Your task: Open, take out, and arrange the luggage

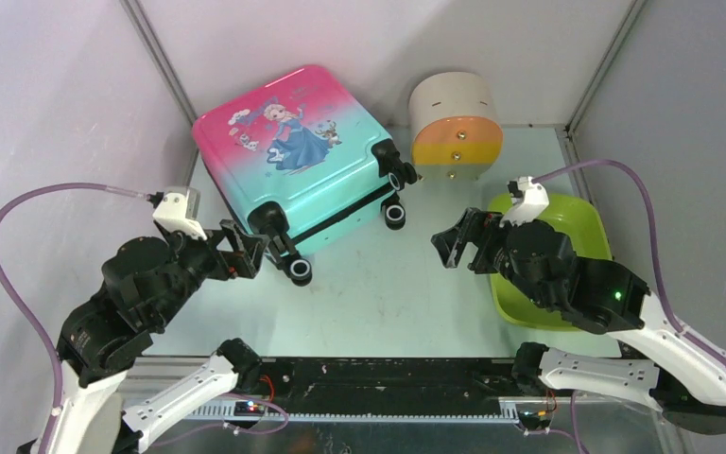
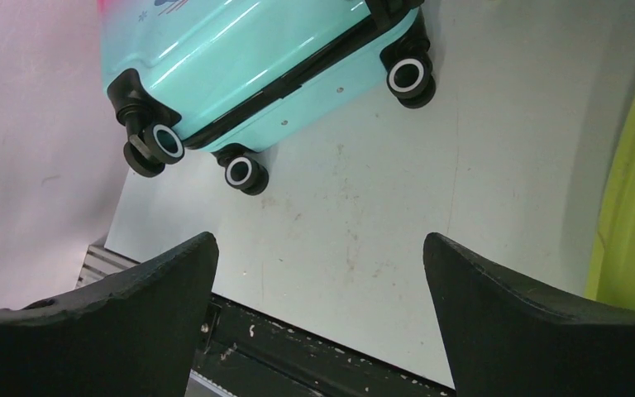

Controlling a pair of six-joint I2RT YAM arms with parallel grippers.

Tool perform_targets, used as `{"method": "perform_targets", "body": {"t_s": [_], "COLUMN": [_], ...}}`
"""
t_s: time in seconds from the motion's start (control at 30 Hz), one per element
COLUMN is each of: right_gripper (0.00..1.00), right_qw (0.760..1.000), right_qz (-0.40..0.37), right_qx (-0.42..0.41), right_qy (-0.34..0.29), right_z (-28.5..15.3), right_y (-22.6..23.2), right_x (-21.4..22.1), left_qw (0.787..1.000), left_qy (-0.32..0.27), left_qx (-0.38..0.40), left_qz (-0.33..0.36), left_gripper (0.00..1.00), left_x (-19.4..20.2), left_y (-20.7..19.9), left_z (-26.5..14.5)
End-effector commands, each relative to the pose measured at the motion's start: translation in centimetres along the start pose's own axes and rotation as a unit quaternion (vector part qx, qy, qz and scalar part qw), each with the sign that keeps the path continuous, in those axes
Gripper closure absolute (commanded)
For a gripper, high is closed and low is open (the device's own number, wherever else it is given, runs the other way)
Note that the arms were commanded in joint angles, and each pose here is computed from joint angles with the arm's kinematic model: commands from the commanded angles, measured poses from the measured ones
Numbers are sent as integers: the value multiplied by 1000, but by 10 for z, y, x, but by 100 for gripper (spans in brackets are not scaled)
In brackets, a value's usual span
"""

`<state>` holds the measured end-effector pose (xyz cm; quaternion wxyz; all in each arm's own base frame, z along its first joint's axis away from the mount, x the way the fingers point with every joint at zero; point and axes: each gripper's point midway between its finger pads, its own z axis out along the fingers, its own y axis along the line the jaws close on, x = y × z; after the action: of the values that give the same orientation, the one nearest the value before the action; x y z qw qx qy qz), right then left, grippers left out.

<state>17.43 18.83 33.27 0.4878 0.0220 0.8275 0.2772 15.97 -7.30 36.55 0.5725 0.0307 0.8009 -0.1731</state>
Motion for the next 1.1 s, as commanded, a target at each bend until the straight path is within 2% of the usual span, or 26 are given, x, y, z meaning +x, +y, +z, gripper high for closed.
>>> {"method": "perform_targets", "body": {"t_s": [0.0, 0.33, 0.43, 0.6, 0.73, 0.83, 1.07], "right_gripper": [2, 5, 7, 12, 15, 15, 13], "right_qw": [1000, 1000, 997, 992, 988, 987, 977], "right_qz": [17, -10, -52, -65, -70, -82, -180], "right_qx": [2, -21, -48, -94, -116, -120, -108], "right_qy": [-13, -20, -24, -54, -79, -72, -35], "right_z": [3, 24, 47, 87, 116, 134, 185], "right_y": [3, 29, 56, 112, 151, 172, 214], "right_x": [-6, -7, -2, 8, 20, 34, 75], "left_qw": [1000, 995, 992, 980, 961, 941, 888], "left_qy": [-9, -3, 23, 33, 25, 17, -18], "left_qx": [-22, -94, -124, -184, -247, -302, -385], "left_qz": [14, -23, -28, -67, -122, -151, -249], "left_gripper": [0, 0, 0, 0, 0, 0, 0], "left_x": [-3, 8, 20, 28, 33, 32, 47], "left_y": [10, 34, 41, 59, 85, 106, 156], "left_z": [-1, -3, 3, 8, 8, 14, 27]}}
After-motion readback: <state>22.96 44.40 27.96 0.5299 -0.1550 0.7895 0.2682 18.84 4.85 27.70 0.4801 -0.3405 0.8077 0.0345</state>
